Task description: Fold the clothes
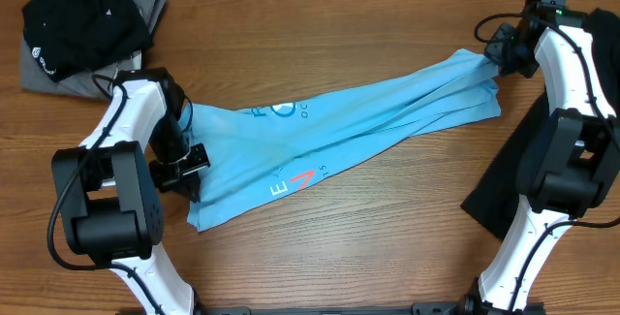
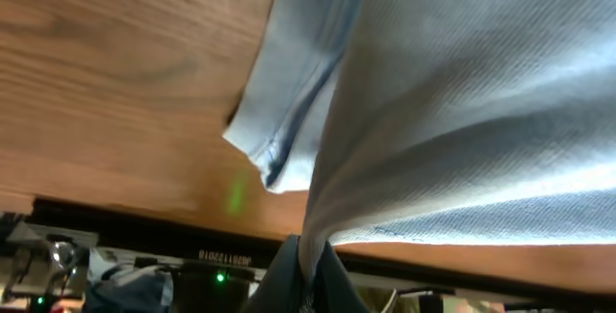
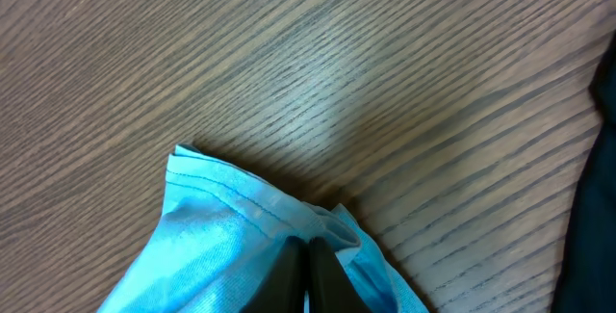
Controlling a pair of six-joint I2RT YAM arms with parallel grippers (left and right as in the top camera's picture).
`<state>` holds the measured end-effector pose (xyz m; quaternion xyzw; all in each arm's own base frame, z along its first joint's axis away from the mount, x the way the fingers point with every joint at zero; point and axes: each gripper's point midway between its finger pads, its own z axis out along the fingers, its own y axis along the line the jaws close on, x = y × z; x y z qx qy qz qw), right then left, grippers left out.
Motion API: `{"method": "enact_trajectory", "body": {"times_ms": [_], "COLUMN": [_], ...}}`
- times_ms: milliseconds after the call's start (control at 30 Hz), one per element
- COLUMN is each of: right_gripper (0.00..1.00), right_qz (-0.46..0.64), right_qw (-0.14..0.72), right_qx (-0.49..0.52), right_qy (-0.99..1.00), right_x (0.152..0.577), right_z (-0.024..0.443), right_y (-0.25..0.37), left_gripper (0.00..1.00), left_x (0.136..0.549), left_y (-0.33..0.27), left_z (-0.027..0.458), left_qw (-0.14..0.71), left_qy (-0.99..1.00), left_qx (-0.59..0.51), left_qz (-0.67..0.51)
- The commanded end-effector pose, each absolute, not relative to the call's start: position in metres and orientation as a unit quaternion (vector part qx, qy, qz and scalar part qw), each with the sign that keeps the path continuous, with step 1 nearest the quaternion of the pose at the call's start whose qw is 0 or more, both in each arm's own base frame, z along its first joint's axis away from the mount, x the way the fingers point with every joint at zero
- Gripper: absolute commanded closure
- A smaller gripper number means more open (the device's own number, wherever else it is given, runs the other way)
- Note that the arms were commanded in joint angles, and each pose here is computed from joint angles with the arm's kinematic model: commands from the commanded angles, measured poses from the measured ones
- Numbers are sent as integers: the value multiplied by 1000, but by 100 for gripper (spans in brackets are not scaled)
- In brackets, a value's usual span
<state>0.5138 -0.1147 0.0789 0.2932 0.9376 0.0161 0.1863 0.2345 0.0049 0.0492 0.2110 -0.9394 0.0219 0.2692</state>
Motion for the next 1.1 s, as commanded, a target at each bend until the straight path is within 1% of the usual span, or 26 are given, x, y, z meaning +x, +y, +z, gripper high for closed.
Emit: {"method": "enact_trajectory", "body": {"times_ms": [0, 167, 200, 233, 267, 300, 333, 367, 433, 567, 633, 667, 700, 733, 767, 833, 900, 933, 1067], "right_gripper": [96, 95, 89, 79, 65, 47, 34, 34, 33, 34, 37, 41, 51, 62, 71, 86, 92, 95, 96], "right_qz": [-1, -1, -1, -1, -1, -1, -2, -2, -2, 3, 17, 27, 41, 58, 73, 89, 89, 90, 89], "right_qw": [194, 188, 187, 185, 184, 182, 180, 178, 178, 183, 186, 188, 189, 190, 191, 189, 186, 185, 172], "right_qx": [298, 298, 298, 298, 298, 298, 298, 299, 299, 297, 294, 291, 286, 273, 262, 250, 246, 244, 225], "right_qy": [935, 936, 936, 936, 936, 937, 937, 938, 938, 937, 937, 938, 939, 941, 943, 945, 947, 948, 955], "right_x": [516, 514, 514, 513, 512, 512, 510, 510, 509, 512, 515, 517, 519, 522, 523, 525, 524, 524, 520], "right_z": [80, 77, 77, 76, 76, 76, 76, 75, 75, 76, 77, 78, 78, 79, 80, 80, 79, 78, 70], "right_y": [-126, -126, -126, -125, -125, -125, -125, -124, -124, -123, -119, -116, -111, -105, -99, -90, -85, -83, -71], "left_gripper": [96, 96, 96, 96, 95, 88, 76, 69, 67, 68, 70, 72, 74, 79, 84, 90, 96, 96, 96], "left_x": [228, 227, 228, 228, 228, 228, 228, 228, 228, 234, 242, 246, 250, 255, 259, 267, 273, 277, 284], "left_y": [3, 1, 1, 1, 1, 1, 1, 1, -1, -5, -11, -12, -12, -12, -11, -11, -15, -18, -37], "left_z": [49, 48, 48, 48, 48, 48, 48, 48, 48, 45, 44, 44, 44, 45, 46, 50, 51, 50, 43], "left_qw": [277, 278, 277, 277, 277, 277, 277, 277, 276, 266, 254, 246, 239, 232, 226, 213, 202, 196, 176], "left_qy": [-937, -936, -936, -936, -936, -936, -936, -936, -936, -938, -939, -940, -942, -944, -945, -948, -951, -954, -965], "left_qx": [213, 215, 215, 215, 214, 214, 214, 215, 215, 219, 222, 223, 223, 223, 222, 221, 216, 208, 170], "left_qz": [24, 29, 29, 29, 29, 29, 29, 30, 34, 48, 69, 74, 76, 78, 78, 82, 88, 93, 97]}}
